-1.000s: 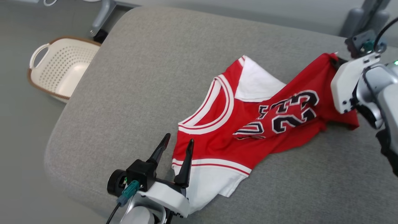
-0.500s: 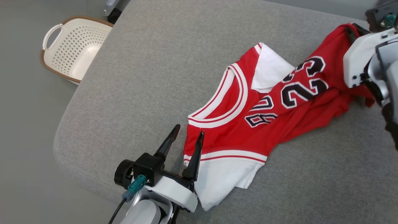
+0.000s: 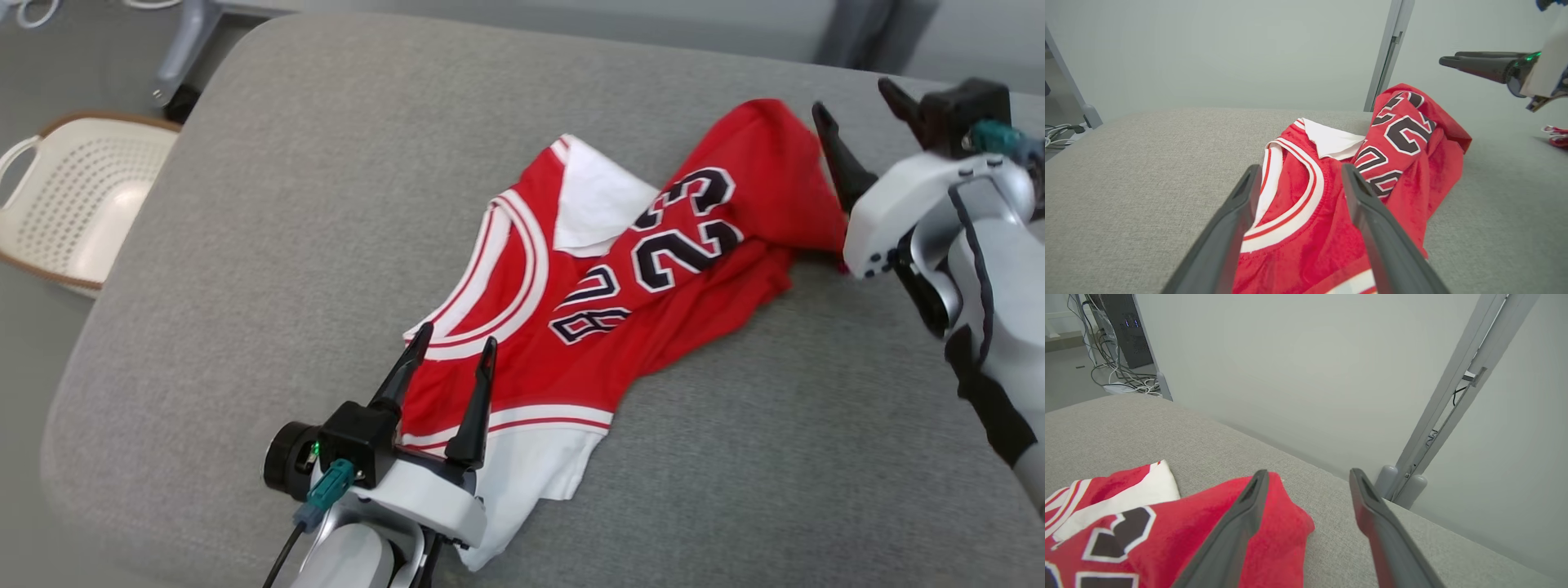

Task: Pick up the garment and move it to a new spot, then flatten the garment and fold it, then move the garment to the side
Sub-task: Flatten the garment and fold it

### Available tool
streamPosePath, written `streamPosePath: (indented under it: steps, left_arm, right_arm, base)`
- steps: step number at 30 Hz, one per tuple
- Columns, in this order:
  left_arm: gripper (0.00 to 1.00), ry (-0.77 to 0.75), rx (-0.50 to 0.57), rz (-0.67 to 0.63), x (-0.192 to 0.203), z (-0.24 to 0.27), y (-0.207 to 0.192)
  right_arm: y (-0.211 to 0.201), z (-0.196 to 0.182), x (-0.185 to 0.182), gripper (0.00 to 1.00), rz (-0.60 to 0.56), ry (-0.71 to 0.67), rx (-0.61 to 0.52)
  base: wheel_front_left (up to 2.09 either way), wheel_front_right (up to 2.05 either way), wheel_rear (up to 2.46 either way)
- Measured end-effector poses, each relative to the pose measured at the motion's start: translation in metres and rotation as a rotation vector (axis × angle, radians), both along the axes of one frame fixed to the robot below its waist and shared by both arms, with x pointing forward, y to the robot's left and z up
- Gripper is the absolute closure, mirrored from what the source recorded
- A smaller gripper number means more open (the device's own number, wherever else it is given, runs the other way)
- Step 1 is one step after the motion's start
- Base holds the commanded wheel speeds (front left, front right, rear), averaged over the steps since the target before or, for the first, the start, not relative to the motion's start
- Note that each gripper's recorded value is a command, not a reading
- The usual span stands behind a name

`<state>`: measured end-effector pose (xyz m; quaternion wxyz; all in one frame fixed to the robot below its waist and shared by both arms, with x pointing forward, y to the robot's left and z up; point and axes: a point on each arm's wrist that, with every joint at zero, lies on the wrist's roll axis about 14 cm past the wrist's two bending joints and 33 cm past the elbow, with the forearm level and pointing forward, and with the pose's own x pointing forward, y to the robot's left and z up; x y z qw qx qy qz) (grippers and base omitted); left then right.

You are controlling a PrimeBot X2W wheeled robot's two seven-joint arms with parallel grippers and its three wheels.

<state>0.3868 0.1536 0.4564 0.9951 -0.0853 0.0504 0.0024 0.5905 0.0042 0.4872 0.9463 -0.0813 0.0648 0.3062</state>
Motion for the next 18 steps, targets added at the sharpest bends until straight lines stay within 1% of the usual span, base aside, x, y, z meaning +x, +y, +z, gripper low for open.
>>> streamPosePath:
  steps: [6, 9, 12, 15, 18]
  left_arm:
    - [0.00, -0.028, 0.008, -0.041, 0.002, 0.007, -0.010]
    - [0.00, -0.033, 0.008, -0.055, 0.000, 0.008, -0.014]
    - [0.00, -0.043, 0.009, -0.065, 0.000, 0.011, -0.016]
    - [0.00, -0.034, 0.014, -0.064, -0.002, 0.008, -0.015]
    - [0.00, -0.026, 0.017, -0.059, -0.004, 0.006, -0.012]
  right_arm:
    - [-0.041, -0.009, -0.031, 0.00, -0.076, 0.022, 0.067]
    - [-0.050, -0.021, -0.052, 0.00, -0.099, 0.061, 0.105]
    - [-0.048, -0.034, -0.073, 0.00, -0.105, 0.108, 0.149]
    - [-0.031, -0.044, -0.090, 0.00, -0.086, 0.152, 0.205]
    - [-0.013, -0.048, -0.098, 0.00, -0.056, 0.173, 0.233]
  base:
    - [0.00, 0.00, 0.00]
    - [0.00, 0.00, 0.00]
    - [0.00, 0.00, 0.00]
    - [0.00, 0.00, 0.00]
    - [0.00, 0.00, 0.00]
